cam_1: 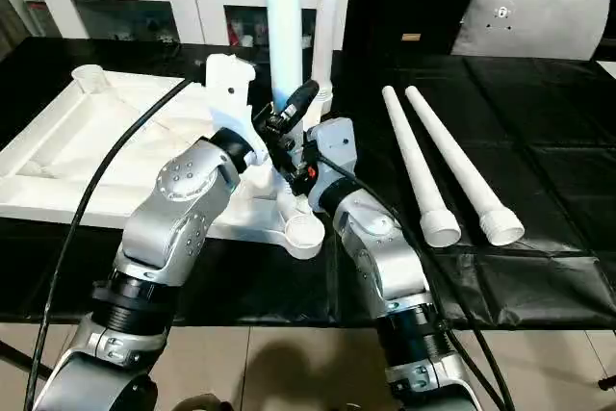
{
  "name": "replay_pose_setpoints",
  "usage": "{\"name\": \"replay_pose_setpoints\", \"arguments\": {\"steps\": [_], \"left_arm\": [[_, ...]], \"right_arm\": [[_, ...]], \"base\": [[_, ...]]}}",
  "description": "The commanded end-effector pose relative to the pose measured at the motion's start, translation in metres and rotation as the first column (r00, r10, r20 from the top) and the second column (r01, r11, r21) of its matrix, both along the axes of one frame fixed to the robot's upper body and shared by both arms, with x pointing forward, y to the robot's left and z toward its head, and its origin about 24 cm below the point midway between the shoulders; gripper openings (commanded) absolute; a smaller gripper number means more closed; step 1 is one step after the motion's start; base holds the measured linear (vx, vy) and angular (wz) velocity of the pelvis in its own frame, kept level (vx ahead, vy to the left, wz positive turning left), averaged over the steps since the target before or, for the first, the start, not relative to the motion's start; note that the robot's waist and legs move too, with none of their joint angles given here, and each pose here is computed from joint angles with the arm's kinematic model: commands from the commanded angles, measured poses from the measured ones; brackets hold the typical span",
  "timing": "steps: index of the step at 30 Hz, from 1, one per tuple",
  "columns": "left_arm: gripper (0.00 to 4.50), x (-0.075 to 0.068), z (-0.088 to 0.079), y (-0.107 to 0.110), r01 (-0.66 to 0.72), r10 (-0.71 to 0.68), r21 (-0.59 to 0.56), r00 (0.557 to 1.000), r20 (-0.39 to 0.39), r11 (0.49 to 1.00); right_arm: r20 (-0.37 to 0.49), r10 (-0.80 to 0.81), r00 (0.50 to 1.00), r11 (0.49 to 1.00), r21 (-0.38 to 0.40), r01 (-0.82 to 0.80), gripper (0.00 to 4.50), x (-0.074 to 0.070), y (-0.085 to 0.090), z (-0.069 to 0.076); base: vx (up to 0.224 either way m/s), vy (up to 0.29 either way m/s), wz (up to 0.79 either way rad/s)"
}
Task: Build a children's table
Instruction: Pick table leg
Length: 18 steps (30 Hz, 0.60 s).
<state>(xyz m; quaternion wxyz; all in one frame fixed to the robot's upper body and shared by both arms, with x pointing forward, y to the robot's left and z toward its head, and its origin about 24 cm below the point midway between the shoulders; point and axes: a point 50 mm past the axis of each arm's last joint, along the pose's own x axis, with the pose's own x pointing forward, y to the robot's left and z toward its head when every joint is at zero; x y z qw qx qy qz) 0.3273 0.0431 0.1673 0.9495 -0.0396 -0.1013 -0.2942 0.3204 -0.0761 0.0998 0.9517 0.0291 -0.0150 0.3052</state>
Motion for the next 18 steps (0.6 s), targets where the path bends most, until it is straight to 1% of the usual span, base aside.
{"name": "replay_pose_setpoints", "arguments": {"steps": [1, 9, 10, 12, 13, 14, 15, 16, 18], "left_arm": [[1.86, -0.001, -0.001, -0.004, 0.015, -0.015, 0.0, 1.0, 0.001, 1.0], [1.86, 0.0, 0.0, -0.002, 0.007, -0.007, -0.005, 1.0, -0.004, 1.0], [1.86, 0.0, 0.0, -0.001, 0.003, -0.003, -0.007, 1.0, -0.005, 1.0], [1.86, 0.001, 0.0, 0.0, -0.003, 0.003, -0.009, 1.0, -0.008, 1.0], [1.86, 0.002, 0.0, 0.001, -0.007, 0.007, -0.009, 1.0, -0.009, 1.0], [1.86, 0.002, 0.0, 0.001, -0.007, 0.007, -0.009, 1.0, -0.009, 1.0], [1.86, 0.002, 0.0, 0.001, -0.012, 0.012, -0.008, 1.0, -0.01, 1.0], [1.86, 0.004, -0.001, 0.004, -0.021, 0.02, -0.009, 1.0, -0.014, 1.0], [1.86, 0.007, -0.001, 0.011, -0.037, 0.037, -0.013, 0.999, -0.024, 0.999]], "right_arm": [[0.034, -0.015, 0.999, 1.0, 0.001, 0.015, 1.88, 0.003, -0.001, 0.008], [0.032, -0.036, 0.999, 0.999, -0.01, 0.036, 1.88, 0.004, -0.001, 0.007], [0.022, -0.035, 0.999, 0.999, 0.003, 0.034, 1.88, 0.005, -0.002, 0.006], [0.023, -0.049, 0.999, 0.999, 0.002, 0.049, 1.88, 0.006, -0.004, 0.006], [0.035, -0.052, 0.998, 0.999, -0.013, 0.053, 2.23, 0.007, -0.005, 0.006], [0.035, -0.052, 0.998, 0.999, -0.013, 0.053, 2.44, 0.007, -0.005, 0.006], [0.045, -0.044, 0.998, 0.999, -0.02, 0.045, 2.58, 0.007, -0.006, 0.007], [0.04, -0.024, 0.999, 1.0, 0.001, 0.024, 2.61, 0.006, -0.006, 0.007], [0.029, -0.005, 1.0, 1.0, 0.015, 0.005, 2.79, 0.004, -0.007, 0.007]], "base": [[0.0, 0.0, 0.0], [0.0, 0.0, 0.0], [0.0, 0.0, 0.0], [0.0, 0.0, 0.0], [0.0, 0.0, 0.0], [0.0, 0.0, 0.0], [0.0, 0.0, 0.0], [0.0, 0.0, 0.0], [0.0, 0.0, 0.0]]}}
